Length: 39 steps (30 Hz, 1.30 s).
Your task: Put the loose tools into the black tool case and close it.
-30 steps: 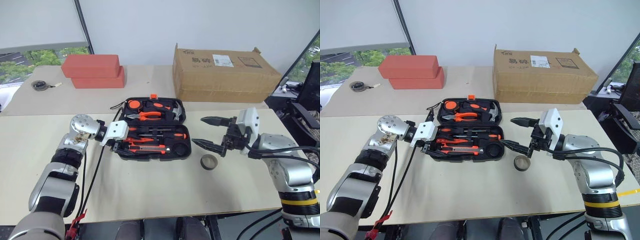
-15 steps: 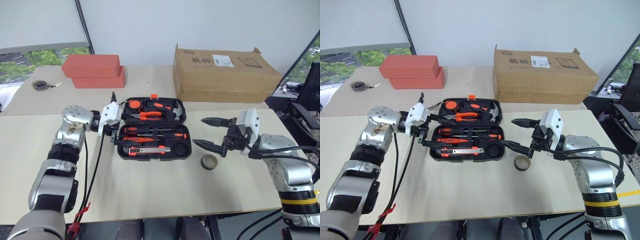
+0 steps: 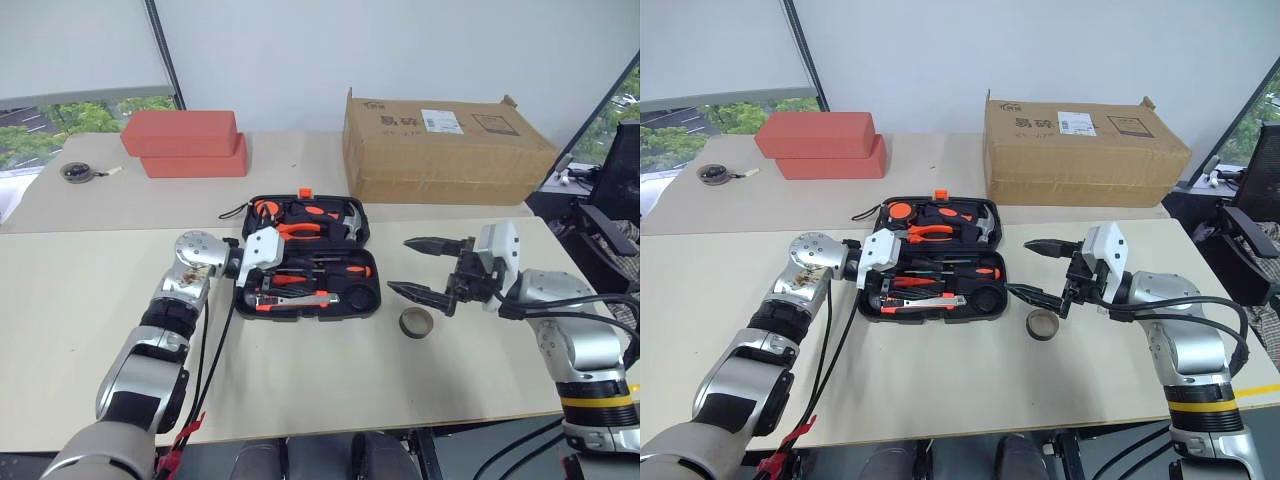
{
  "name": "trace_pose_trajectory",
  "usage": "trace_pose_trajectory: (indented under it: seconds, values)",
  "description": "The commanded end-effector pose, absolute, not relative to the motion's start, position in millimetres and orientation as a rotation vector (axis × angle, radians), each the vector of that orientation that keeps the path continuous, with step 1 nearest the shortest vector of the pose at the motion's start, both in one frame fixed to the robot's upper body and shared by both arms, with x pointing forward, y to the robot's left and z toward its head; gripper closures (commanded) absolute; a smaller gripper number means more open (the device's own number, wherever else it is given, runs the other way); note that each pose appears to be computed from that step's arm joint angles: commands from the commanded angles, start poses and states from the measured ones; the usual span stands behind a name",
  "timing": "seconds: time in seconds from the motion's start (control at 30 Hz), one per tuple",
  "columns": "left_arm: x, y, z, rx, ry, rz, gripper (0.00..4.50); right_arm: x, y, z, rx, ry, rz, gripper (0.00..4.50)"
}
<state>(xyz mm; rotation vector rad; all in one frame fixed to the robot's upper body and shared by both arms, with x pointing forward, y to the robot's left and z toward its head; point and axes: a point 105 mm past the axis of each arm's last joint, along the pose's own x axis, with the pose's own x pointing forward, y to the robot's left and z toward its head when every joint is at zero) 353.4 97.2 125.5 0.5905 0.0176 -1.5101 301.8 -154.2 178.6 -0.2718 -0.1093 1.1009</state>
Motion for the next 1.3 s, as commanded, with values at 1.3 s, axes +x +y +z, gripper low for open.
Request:
trace_pose_trajectory:
  seconds: [1.3]
  values:
    - [365.0,86.6,134.6,0.434,-0.154,-1.411,4.45,300.0,-162.4,183.5,-0.299,-0.152,1.069,0.0]
